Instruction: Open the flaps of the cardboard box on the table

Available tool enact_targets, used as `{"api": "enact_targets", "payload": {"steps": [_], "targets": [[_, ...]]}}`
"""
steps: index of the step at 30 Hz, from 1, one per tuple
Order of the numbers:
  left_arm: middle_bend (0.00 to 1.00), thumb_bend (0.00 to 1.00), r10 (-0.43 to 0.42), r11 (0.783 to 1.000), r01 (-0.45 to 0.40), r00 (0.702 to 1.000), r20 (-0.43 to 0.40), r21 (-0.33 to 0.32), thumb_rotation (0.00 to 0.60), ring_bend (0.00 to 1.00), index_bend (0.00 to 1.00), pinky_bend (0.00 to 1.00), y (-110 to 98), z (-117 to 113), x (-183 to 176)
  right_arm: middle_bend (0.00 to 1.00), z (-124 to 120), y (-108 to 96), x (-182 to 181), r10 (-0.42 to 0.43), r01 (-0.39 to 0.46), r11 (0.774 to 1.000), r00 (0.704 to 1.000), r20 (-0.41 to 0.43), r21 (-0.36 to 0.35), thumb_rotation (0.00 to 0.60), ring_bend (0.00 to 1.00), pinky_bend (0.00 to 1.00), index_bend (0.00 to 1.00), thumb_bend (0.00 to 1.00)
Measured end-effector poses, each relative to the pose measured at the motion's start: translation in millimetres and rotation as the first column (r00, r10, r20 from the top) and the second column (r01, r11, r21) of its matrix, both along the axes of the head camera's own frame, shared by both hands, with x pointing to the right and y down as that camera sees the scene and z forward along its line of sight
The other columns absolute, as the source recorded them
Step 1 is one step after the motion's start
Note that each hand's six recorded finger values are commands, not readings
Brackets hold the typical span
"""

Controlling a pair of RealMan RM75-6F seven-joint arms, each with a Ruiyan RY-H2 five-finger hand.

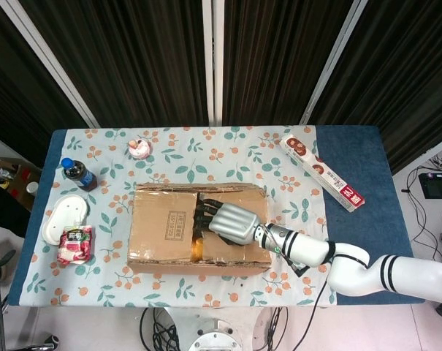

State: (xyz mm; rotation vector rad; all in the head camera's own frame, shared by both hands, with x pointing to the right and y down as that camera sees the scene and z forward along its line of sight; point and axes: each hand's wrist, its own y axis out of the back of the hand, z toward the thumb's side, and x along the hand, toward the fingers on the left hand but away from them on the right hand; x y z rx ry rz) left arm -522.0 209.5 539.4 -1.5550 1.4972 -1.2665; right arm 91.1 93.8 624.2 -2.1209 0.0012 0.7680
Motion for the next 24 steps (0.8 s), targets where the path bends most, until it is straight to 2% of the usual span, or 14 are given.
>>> {"api": "enact_targets", "payload": {"steps": [10,13,18,24], "targets": [[0.04,0.09,-0.009,1.0,0.009,1.0,0.0,-0.004,0.6,0.06,0.01,0.17,0.8,1.4,-2.8,0.22,7.1,5.5,-6.6,-0.028,0.028,1.0,0.999,-0.023,-0.013,0.6,0.0,0.0,0.31,1.0],[0.04,0.09,-0.012,1.0,0.012,1.0,-0.001,-0.004,0.6,0.06,0.01,0.17,1.2,1.0,-3.9,0.28,5.4,3.3,-6.9,-0.021,0.021,1.0,1.0,-0.017,-0.004,0.6,0.0,0.0,0.35,1.0],[0.04,0.09,-0.01,1.0,0.01,1.0,-0.003,-0.003,0.6,0.06,0.01,0.17,0.5,0.2,-3.9,0.41,-2.0,-4.5,-3.3,0.001,-0.001,1.0,1.0,0.001,0.022,0.6,0.0,0.0,0.51,1.0],[0.04,0.09,-0.001,1.0,0.001,1.0,-0.01,-0.001,0.6,0.06,0.01,0.17,-2.7,-0.2,-0.2,0.41,-13.4,-14.9,3.0,0.035,-0.036,0.998,0.999,0.029,0.053,0.6,0.0,0.0,0.54,1.0]]}}
